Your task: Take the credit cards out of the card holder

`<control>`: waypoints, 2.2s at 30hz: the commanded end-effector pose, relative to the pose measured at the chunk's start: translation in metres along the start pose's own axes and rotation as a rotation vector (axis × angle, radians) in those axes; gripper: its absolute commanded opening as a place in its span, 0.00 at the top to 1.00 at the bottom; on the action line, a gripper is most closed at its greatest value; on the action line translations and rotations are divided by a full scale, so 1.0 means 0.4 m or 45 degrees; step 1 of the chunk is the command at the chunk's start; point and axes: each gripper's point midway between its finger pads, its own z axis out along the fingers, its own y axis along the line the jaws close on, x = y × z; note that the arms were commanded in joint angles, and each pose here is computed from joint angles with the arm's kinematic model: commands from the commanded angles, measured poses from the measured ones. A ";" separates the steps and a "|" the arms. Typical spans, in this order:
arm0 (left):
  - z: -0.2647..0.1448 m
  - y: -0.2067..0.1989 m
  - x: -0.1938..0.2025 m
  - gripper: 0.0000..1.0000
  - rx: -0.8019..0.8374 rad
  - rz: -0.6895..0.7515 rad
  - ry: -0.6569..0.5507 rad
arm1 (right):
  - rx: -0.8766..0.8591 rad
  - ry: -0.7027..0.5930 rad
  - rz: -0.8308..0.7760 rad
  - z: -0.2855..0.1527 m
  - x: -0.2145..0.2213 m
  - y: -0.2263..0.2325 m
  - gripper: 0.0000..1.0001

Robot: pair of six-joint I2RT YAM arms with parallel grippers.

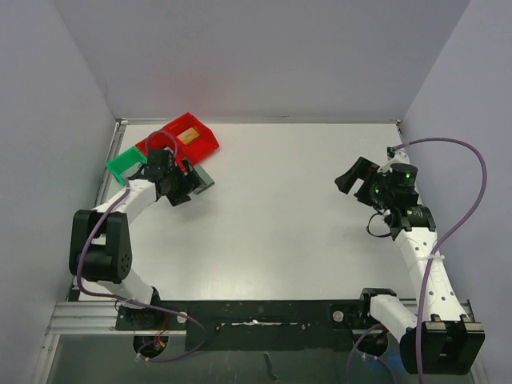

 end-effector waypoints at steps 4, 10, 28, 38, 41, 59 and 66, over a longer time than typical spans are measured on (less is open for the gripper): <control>0.055 -0.096 -0.183 0.30 0.019 -0.037 -0.233 | -0.120 -0.048 0.015 -0.024 -0.026 0.047 0.02; 0.102 -0.071 -0.256 0.38 -0.082 -0.032 -0.292 | -0.099 -0.042 0.028 -0.038 -0.026 0.043 0.03; 0.213 0.043 -0.171 0.50 -0.380 0.166 -0.172 | -0.053 0.041 0.071 -0.016 0.010 0.018 0.02; 0.226 0.069 -0.048 0.62 -0.474 0.361 -0.033 | -0.036 0.073 0.084 -0.008 0.025 0.009 0.02; 0.228 0.066 0.000 0.66 -0.478 0.422 0.030 | -0.031 0.073 0.088 -0.007 0.025 0.007 0.02; 0.113 -0.092 0.348 0.65 -0.183 0.810 0.195 | -0.059 0.079 0.083 -0.001 0.033 0.012 0.02; -0.017 -0.230 0.418 0.59 0.148 0.861 0.104 | -0.215 0.108 0.116 0.021 0.051 0.053 0.02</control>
